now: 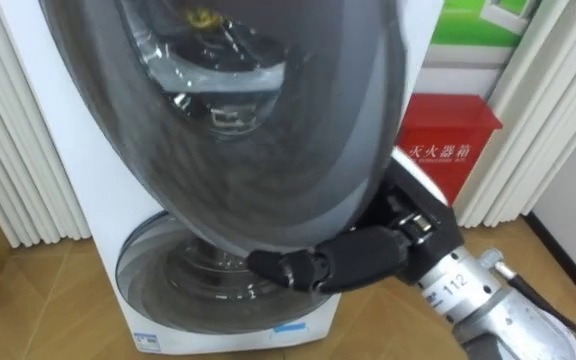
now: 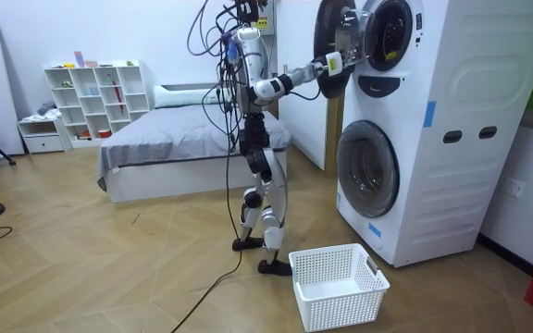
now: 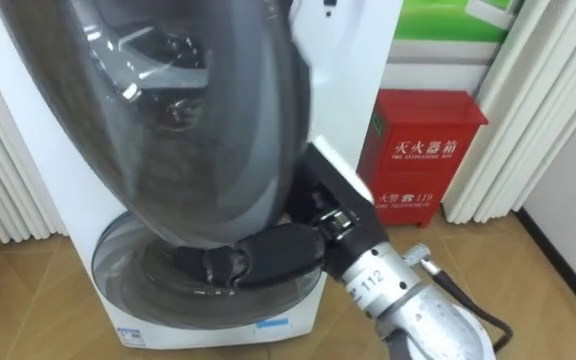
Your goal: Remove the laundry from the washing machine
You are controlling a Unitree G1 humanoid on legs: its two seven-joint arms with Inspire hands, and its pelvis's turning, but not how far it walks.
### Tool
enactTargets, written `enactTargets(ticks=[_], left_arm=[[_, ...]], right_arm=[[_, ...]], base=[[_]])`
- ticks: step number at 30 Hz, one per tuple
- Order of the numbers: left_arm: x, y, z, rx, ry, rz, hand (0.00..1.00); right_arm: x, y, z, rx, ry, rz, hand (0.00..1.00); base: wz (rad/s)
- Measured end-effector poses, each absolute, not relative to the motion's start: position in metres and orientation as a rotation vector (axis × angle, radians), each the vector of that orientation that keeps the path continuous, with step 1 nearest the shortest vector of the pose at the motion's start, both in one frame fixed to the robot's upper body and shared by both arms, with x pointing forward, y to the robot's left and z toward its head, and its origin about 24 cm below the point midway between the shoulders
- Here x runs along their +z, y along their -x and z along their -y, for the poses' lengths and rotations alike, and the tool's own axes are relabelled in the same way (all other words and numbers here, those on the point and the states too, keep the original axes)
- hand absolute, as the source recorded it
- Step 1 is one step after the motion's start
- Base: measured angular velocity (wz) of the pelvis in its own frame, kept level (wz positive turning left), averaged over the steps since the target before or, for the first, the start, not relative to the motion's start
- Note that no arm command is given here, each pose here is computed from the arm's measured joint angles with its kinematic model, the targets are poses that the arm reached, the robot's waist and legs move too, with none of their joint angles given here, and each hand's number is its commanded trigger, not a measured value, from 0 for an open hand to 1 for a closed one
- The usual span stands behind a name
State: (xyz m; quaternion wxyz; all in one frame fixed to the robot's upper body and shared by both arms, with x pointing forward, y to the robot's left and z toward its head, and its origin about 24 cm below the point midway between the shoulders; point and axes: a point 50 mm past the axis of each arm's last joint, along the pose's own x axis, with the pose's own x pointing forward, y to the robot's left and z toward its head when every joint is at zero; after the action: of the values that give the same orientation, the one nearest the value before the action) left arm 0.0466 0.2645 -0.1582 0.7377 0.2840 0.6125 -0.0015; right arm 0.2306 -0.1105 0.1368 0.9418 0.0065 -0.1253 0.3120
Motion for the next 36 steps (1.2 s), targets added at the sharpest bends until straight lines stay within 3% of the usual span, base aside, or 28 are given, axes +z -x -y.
enactTargets(ticks=[26, 36], left_arm=[[-0.157, -0.054, -0.264, -0.001, -0.614, -1.316, 0.00], [-0.157, -0.058, -0.262, -0.017, -0.633, -1.287, 0.00]], right_arm=[[0.151, -0.223, 0.105, 0.865, 0.100, 0.307, 0.00], [0.169, -0.218, 0.081, 1.004, 0.098, 0.419, 0.00]], base=[[0.00], [0.15]])
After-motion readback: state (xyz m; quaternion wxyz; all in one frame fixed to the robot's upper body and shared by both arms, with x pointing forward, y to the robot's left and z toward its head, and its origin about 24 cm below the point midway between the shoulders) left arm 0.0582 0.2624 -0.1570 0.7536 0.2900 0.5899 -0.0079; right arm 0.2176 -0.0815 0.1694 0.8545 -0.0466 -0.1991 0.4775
